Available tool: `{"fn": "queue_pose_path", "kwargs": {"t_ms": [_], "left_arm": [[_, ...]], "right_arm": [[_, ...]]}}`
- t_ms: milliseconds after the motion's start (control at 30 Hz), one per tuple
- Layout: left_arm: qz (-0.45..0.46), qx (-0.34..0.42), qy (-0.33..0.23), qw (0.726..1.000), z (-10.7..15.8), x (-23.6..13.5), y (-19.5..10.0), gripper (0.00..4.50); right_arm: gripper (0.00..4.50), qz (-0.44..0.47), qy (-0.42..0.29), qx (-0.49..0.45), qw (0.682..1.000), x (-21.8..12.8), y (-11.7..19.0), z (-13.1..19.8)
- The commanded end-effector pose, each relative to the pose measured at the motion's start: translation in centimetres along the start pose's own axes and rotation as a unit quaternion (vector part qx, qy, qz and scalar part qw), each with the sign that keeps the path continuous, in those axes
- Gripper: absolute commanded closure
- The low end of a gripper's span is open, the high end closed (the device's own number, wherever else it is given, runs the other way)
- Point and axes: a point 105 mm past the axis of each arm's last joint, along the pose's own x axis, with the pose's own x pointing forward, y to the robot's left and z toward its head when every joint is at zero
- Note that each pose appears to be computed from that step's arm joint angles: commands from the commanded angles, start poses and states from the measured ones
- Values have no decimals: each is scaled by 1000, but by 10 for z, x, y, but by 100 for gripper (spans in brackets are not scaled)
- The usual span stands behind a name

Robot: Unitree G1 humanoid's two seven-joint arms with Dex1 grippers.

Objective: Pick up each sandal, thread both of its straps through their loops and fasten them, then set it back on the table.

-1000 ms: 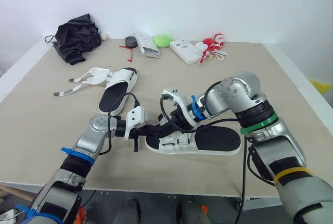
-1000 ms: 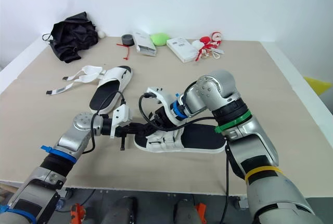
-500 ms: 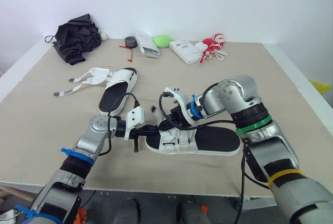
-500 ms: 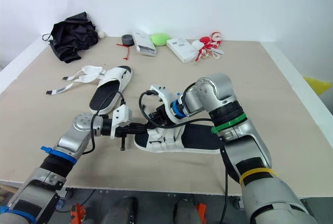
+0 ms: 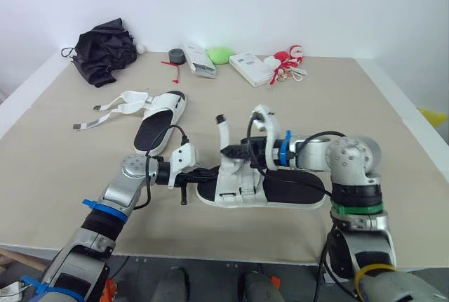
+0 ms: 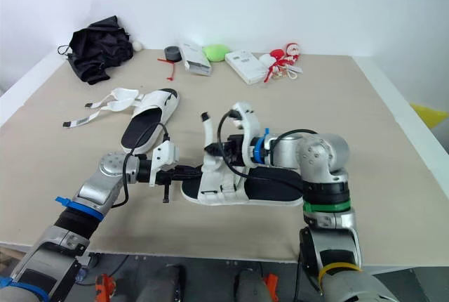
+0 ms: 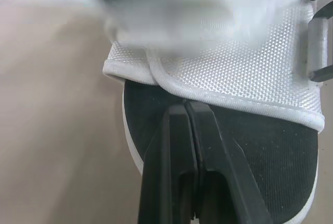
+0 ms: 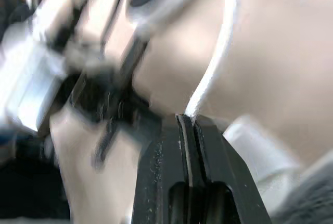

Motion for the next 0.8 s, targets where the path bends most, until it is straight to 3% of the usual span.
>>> {"fn": "queue_pose_path", "kwargs": {"t_ms": [33, 167, 400, 567, 667, 800], "left_arm": [[-20, -66, 92, 993, -51, 3, -13, 450], [-25, -63, 93, 993, -50, 3, -11, 450], [-30, -62, 99, 993, -51, -1, -11, 450], [-31, -64, 101, 992, -53, -3, -14, 450], [-30, -65, 103, 992, -54, -5, -15, 450], [-28, -66, 104, 992, -55, -6, -15, 450]], "right_arm": [[441, 118, -15, -221, 968, -28, 54, -13], [441, 88, -43, -340, 935, -18, 45, -12], [441, 110, -37, -638, 762, -17, 35, -29], [441, 127, -69, -746, 650, -18, 28, -30], [441, 167, -89, -802, 567, -25, 31, -40], [441, 193, -98, -820, 529, -28, 30, -48]]}}
